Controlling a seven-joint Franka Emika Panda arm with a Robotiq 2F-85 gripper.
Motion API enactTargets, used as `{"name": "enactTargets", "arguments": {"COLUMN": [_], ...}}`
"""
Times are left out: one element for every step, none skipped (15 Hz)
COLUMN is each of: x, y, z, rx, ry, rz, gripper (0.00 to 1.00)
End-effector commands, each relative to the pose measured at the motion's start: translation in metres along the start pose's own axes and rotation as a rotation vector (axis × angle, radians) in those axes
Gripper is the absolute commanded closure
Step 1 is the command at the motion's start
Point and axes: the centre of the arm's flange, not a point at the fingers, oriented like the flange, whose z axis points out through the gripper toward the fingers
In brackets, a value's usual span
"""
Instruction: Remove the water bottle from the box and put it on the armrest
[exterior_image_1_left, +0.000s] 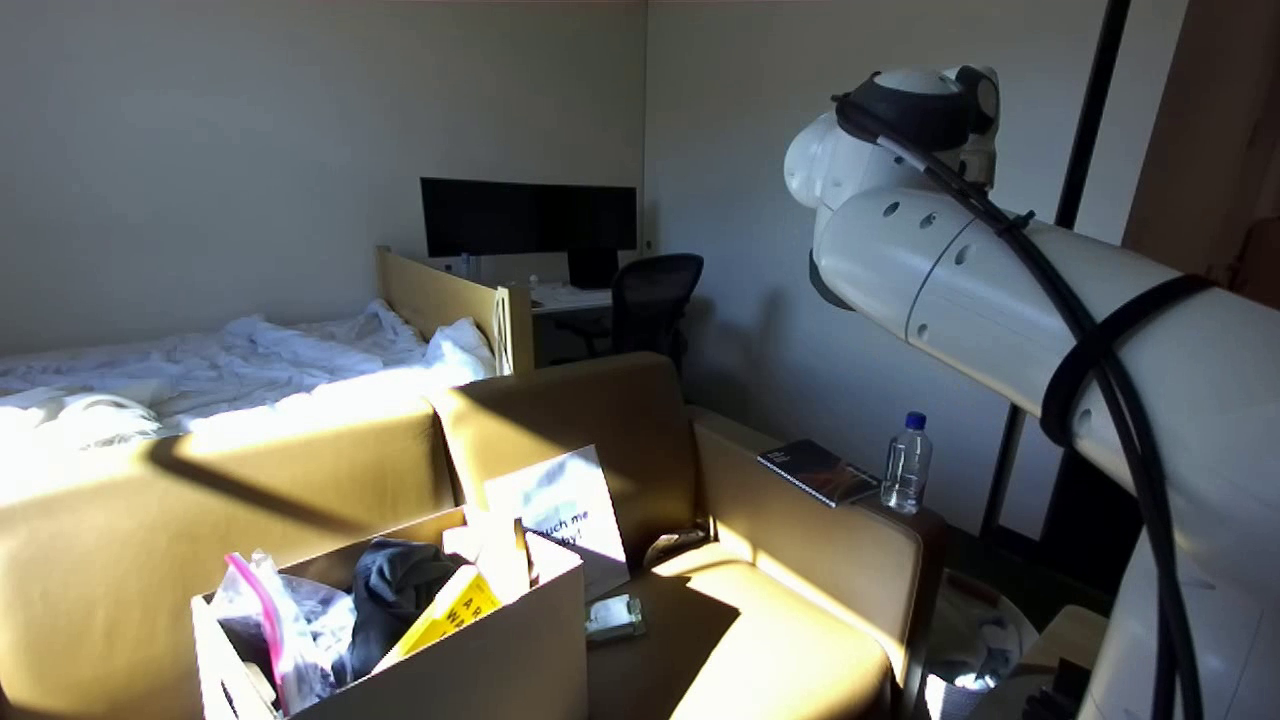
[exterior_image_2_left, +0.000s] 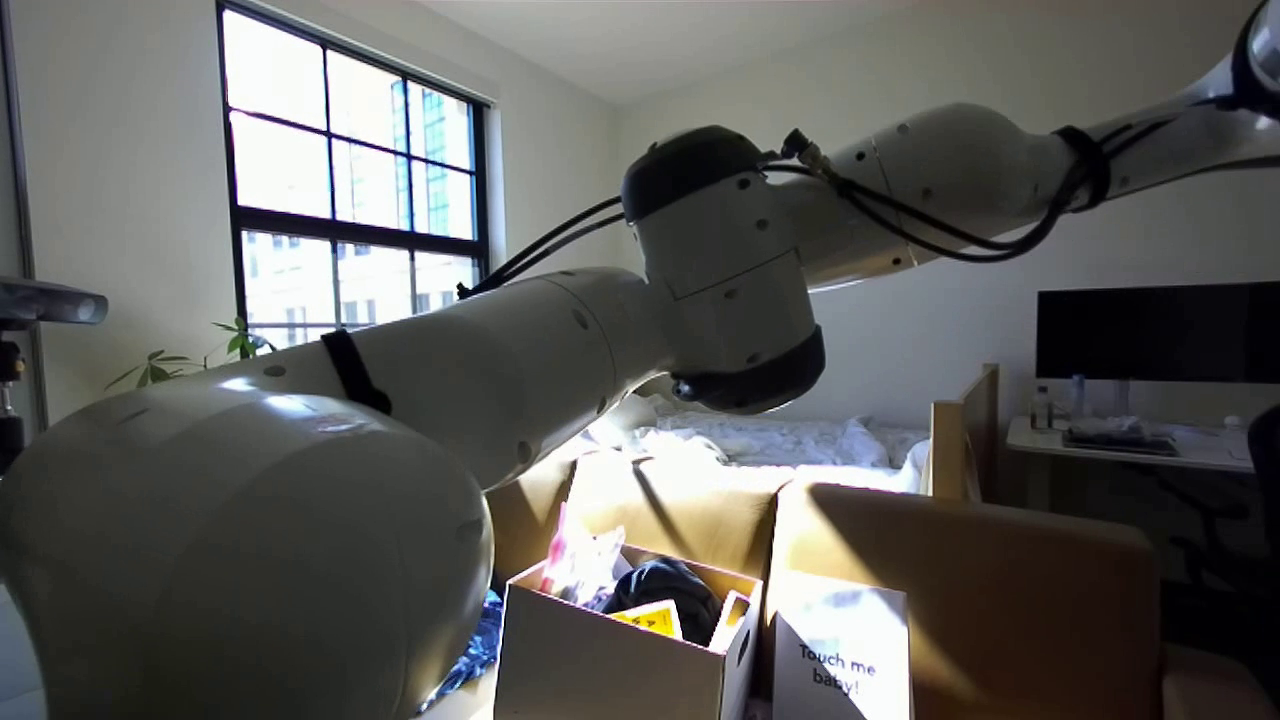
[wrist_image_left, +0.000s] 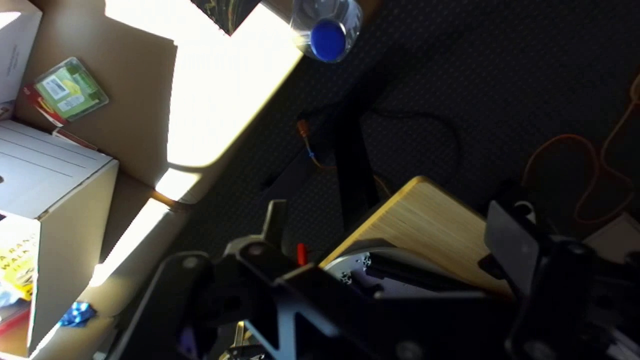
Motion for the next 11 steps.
{"name": "enactTargets", "arguments": {"x": [0.038,0.046,0.024,0.028,0.029,0.027,0.025,0.023,0.023,0.022,0.022], "y": [0.006,0.003,0.010,0.014,0.016,0.017,0.015,0.014,0.013,0.013,0.013], "z": [-0.035,-0.040,-0.039,-0.044,-0.045,-0.044,-0.040,-0.038,-0.037,-0.036,-0.036], "rx": [0.072,0.089,0.088,0.089,0.090,0.093,0.097,0.098,0.099,0.100,0.100], "ry": [-0.098,-0.115,-0.073,-0.082,-0.083,-0.080,-0.075,-0.070,-0.068,-0.067,-0.067], "rz": [-0.041,-0.054,-0.022,-0.030,-0.035,-0.034,-0.030,-0.027,-0.026,-0.025,-0.024], "gripper": [0.00,0.00,0.00,0.00,0.00,0.00,0.00,0.00,0.00,0.00,0.00]}}
